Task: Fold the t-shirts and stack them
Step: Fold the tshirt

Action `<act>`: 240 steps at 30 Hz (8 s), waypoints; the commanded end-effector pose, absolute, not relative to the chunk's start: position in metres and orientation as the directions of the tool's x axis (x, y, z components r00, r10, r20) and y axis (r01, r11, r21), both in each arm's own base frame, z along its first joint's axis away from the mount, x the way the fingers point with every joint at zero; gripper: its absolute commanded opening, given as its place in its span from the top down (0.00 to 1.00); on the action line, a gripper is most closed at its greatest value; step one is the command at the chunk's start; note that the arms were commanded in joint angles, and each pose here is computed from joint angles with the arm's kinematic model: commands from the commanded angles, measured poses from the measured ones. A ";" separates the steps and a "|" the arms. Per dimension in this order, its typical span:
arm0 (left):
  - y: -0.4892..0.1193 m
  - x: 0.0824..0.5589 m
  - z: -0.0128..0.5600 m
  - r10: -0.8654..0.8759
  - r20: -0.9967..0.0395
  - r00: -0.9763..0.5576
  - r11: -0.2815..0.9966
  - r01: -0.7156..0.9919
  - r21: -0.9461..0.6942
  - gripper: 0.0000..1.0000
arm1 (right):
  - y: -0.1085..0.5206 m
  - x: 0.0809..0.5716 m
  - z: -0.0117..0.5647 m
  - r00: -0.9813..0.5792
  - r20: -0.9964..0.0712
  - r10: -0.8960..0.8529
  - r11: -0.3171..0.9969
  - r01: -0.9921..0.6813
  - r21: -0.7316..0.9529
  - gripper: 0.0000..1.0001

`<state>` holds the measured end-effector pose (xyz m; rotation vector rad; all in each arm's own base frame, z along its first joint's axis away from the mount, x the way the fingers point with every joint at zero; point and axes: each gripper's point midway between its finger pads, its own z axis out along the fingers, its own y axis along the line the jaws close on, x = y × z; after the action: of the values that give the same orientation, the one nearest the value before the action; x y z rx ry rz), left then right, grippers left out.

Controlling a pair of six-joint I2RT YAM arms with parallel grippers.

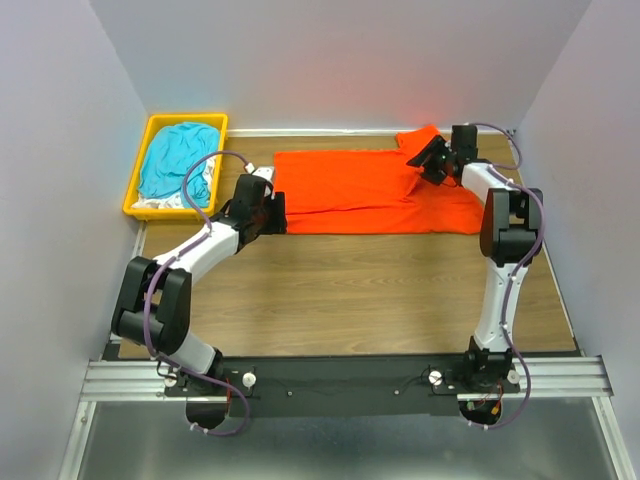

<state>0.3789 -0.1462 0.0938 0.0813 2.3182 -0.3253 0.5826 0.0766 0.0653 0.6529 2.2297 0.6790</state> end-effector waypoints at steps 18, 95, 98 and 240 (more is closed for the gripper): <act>-0.140 0.373 0.095 -0.041 -0.723 -0.690 0.972 0.141 -0.190 0.34 | 0.052 0.561 0.096 -0.560 -0.598 0.573 0.808 0.266 0.526 0.36; -0.143 0.372 0.004 -0.063 -0.521 -0.851 0.977 0.053 -0.205 0.83 | 0.350 0.473 0.032 -0.871 -0.482 0.090 0.620 -0.330 0.712 0.91; -0.142 0.371 0.003 -0.061 -0.519 -0.853 0.978 0.053 -0.203 0.83 | 0.345 0.485 0.031 -0.854 -0.507 0.114 0.653 -0.321 0.686 0.87; -0.091 0.536 0.042 -0.040 -0.590 -0.806 0.992 0.040 -0.121 0.45 | -0.057 0.392 0.102 -0.640 -0.557 0.530 0.848 0.398 0.350 0.53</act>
<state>0.5417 -0.0839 0.0586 -0.0297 2.4426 -0.1413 0.3996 -0.0590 0.1052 0.6879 2.3196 0.2693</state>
